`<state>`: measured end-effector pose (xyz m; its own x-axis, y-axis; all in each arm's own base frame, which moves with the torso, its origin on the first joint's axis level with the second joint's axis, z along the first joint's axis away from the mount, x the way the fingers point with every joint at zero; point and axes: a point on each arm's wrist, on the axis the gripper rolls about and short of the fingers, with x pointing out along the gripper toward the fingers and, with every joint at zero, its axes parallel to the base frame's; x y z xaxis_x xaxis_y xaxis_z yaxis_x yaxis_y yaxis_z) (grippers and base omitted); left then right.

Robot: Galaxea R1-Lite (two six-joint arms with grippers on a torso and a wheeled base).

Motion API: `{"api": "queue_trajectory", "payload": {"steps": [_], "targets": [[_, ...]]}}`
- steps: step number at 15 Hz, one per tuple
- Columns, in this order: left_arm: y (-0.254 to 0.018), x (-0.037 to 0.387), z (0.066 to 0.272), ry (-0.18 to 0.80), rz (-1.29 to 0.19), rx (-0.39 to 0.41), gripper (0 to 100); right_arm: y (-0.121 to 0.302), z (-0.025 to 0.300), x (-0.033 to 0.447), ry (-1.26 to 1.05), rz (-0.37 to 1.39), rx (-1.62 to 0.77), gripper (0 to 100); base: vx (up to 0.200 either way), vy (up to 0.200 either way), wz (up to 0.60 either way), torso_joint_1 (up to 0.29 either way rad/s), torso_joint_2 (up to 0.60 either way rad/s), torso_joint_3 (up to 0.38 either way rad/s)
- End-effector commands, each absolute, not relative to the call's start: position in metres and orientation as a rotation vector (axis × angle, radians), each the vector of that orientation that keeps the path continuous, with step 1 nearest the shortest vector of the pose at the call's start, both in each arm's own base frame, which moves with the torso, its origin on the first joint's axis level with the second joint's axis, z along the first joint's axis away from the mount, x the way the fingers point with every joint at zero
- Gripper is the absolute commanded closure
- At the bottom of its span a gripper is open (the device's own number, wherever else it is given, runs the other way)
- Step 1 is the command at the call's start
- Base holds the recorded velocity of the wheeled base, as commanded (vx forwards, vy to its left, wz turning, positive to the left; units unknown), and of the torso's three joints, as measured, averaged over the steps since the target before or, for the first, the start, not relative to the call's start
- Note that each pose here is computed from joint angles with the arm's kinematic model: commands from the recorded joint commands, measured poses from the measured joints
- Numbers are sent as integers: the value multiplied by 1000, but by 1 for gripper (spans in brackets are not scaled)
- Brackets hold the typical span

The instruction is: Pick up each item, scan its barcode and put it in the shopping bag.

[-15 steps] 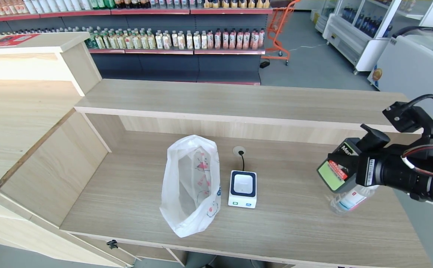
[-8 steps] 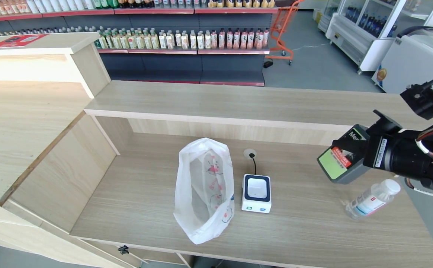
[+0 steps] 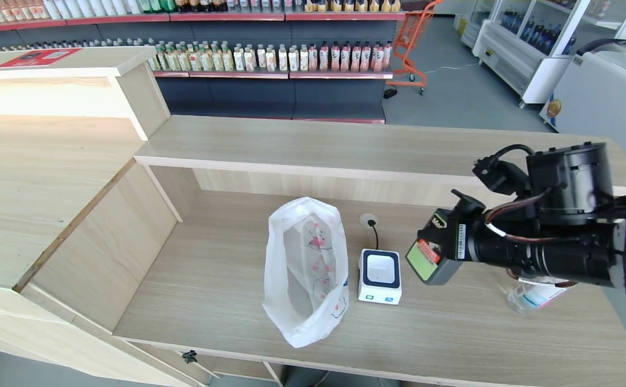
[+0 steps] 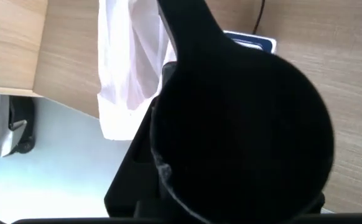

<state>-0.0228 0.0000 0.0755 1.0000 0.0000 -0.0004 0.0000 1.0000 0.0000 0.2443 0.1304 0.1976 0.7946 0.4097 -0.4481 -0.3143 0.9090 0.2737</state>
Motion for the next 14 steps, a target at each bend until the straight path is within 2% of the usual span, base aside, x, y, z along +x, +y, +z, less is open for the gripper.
{"api": "queue_trajectory", "payload": {"steps": [1, 3, 7, 14], "targets": [[0, -23, 75, 0, 0, 0, 0, 177, 142, 281, 595, 447, 143, 100, 0, 0, 0, 0, 0, 0], [0, -23, 75, 0, 0, 0, 0, 198, 112, 293, 530, 526, 5, 100, 0, 0, 0, 0, 0, 0], [0, -23, 75, 0, 0, 0, 0, 226, 79, 324, 418, 669, -146, 100, 0, 0, 0, 0, 0, 0], [0, -23, 75, 0, 0, 0, 0, 280, 50, 368, 281, 731, -224, 100, 0, 0, 0, 0, 0, 0]]}}
